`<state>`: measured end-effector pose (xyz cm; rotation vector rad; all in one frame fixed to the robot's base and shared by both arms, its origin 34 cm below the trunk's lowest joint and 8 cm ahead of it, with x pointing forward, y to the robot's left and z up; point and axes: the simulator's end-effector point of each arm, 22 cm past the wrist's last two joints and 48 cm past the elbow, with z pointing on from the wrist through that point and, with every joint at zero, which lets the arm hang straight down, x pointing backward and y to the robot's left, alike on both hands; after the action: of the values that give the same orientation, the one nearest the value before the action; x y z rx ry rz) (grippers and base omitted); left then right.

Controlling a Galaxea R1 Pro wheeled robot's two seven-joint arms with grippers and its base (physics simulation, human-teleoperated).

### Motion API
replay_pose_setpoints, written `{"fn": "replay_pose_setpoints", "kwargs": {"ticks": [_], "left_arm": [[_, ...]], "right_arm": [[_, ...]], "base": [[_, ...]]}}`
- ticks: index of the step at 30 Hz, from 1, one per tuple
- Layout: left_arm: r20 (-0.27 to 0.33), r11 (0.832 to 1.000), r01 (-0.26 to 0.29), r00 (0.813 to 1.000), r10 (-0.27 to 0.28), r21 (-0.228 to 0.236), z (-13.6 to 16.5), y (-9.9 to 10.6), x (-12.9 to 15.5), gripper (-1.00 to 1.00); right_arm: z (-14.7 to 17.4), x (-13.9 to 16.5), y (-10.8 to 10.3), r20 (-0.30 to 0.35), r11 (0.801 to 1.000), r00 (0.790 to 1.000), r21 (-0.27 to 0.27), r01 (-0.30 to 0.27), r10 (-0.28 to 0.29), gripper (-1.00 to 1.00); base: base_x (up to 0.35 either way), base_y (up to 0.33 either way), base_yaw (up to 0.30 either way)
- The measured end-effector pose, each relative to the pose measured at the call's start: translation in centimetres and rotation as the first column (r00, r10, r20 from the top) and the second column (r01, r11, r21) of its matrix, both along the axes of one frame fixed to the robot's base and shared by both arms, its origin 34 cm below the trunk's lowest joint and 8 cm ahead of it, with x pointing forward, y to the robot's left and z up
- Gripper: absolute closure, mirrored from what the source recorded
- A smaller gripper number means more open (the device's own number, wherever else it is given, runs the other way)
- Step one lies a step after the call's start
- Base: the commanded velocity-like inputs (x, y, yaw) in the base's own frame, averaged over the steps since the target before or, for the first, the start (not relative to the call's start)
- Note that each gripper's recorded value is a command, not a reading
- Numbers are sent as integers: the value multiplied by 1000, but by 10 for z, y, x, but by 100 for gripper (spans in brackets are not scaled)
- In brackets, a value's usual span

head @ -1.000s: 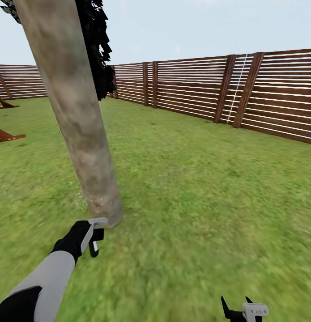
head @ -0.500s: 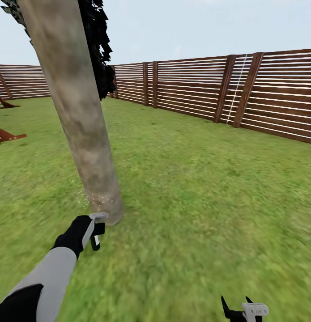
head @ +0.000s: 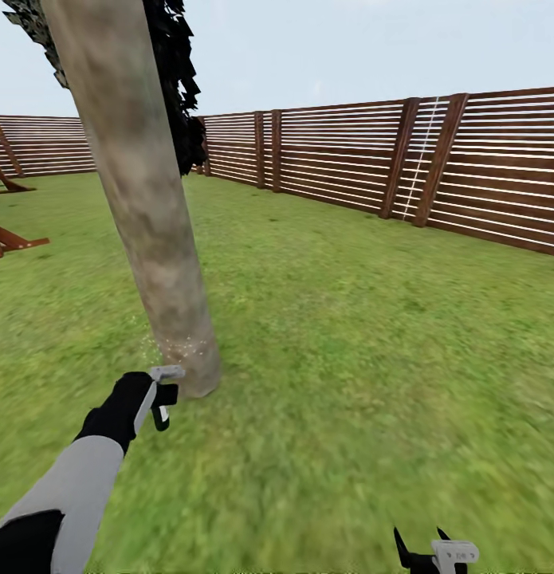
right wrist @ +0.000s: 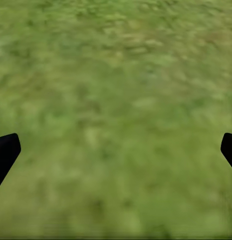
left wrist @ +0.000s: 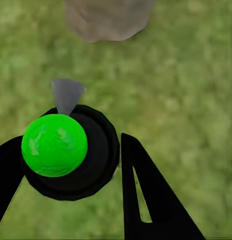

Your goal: In the garden, pick up the pesticide atomizer on the floor and spray pesticide onto both trees until each tree trunk is fully covered.

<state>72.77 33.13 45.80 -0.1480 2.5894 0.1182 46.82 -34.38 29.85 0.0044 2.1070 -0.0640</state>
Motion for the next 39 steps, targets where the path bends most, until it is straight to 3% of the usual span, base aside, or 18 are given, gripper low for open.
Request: {"fn": "replay_pose_setpoints", "kwargs": {"ticks": [3,5,8,11,13,16,22,24,26,28,30,33,34,36,39], "left_arm": [[-1,1000,-6,1000,6,18,1,13,-1,100],[-1,999,-26,1000,26,39,4,35,-3,100],[10,1000,-4,1000,4,-14,13,49,1,100],[31,998,23,999,-22,-54,20,25,10,100],[9,997,30,1000,-30,-76,33,7,10,100],[32,998,23,999,-22,-56,57,14,14,100],[38,999,7,999,-6,-33,63,32,13,100],[46,998,17,999,-15,-53,67,20,18,100],[27,995,57,998,-55,-76,69,-13,22,100],[28,995,75,997,-73,-72,79,-25,27,100],[46,996,64,997,-62,-56,90,-14,31,100],[60,1000,20,998,-19,-8,104,32,33,100],[64,1000,16,998,-15,-5,106,37,34,100],[68,1000,24,997,-23,-18,108,29,37,100],[97,998,54,994,-49,-45,122,1,50,100]], "right_arm": [[0,0,1,0,1000,1000,1,-1,1,-100],[0,0,1,0,1000,1000,1,0,0,-100],[0,0,1,0,1000,1000,1,0,0,-100],[0,0,1,0,1000,1000,1,0,0,-100],[0,0,0,1,1000,1000,1,0,0,-100],[0,0,1,0,1000,1000,1,0,0,-100],[0,0,1,0,1000,1000,1,0,0,-100],[0,0,1,0,1000,1000,1,0,0,-100],[0,0,0,0,1000,1000,0,1,-1,-100],[0,0,0,0,1000,1000,1,0,0,-100],[0,0,1,0,1000,1000,1,0,0,-100],[0,0,1,0,1000,1000,1,0,0,-100],[0,0,1,0,1000,1000,1,-1,1,-100],[0,0,1,0,1000,1000,1,0,0,-100],[0,0,0,0,1000,1000,1,0,0,-100]], "base": [[-8,0,0],[-1,0,0],[0,0,0],[-5,0,0],[-241,0,0],[-219,0,0],[-12,0,0],[0,0,0],[0,0,0],[0,0,0],[0,0,0],[0,0,0],[0,0,0],[0,0,0],[0,0,0]]}}
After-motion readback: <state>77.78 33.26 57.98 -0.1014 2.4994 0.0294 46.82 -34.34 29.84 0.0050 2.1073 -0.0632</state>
